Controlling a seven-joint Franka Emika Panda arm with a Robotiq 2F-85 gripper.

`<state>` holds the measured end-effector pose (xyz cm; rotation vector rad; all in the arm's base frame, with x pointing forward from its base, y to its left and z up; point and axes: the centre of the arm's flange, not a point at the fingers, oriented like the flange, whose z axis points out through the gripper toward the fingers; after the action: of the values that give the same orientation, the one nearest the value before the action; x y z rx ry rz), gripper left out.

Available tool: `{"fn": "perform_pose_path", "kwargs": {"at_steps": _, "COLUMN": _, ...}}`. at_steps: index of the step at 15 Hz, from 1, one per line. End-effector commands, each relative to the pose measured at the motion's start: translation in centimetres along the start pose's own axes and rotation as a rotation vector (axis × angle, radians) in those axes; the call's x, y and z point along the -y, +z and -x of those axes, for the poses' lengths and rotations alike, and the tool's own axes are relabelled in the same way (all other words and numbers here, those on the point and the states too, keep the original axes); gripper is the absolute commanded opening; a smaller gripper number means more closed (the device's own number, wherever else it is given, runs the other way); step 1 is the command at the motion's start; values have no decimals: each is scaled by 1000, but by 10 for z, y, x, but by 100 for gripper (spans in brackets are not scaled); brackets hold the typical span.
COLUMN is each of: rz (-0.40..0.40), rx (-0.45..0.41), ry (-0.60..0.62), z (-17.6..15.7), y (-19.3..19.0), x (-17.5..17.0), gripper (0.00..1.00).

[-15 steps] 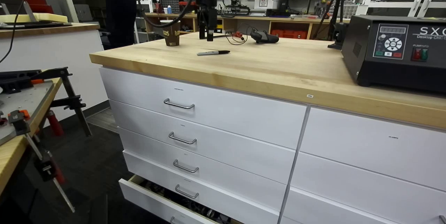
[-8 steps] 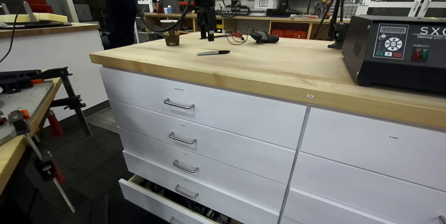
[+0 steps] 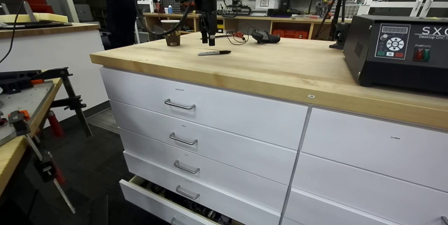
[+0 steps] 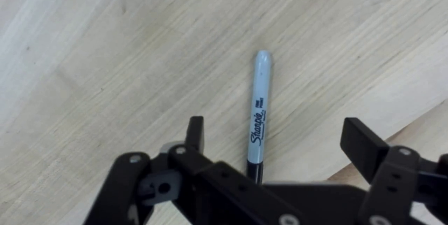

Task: Put the marker inside the mug cup

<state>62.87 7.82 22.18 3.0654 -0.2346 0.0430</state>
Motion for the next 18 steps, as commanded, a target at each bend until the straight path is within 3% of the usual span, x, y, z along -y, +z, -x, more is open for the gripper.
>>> {"fn": "perform_pose_path", "kwargs": {"at_steps": 1, "rz": 18, "rx": 40, "ry": 12, "z": 2, "y": 14, "x": 2, "gripper": 92}}
{"fn": "perform_pose_path", "kwargs": {"at_steps": 2, "rz": 20, "rx": 45, "ry": 10, "z": 3, "y": 18, "x": 2, "gripper": 72}}
{"fn": "perform_pose_path", "kwargs": {"at_steps": 6, "rz": 25, "rx": 61, "ry": 8, "z": 6, "y": 26, "x": 0, "gripper": 47}}
{"fn": "perform_pose_path", "kwargs": {"at_steps": 12, "rz": 24, "rx": 43, "ry": -1, "z": 5, "y": 2, "x": -5, "gripper": 7}}
{"fn": "perform_pose_path", "kwargs": {"at_steps": 14, "rz": 26, "rx": 48, "ry": -10, "z": 8, "y": -12, "x": -9, "gripper": 0}}
{"fn": "perform_pose_path", "kwargs": {"at_steps": 18, "rz": 38, "rx": 62, "ry": -42, "z": 17, "y": -51, "x": -17, "gripper": 0}}
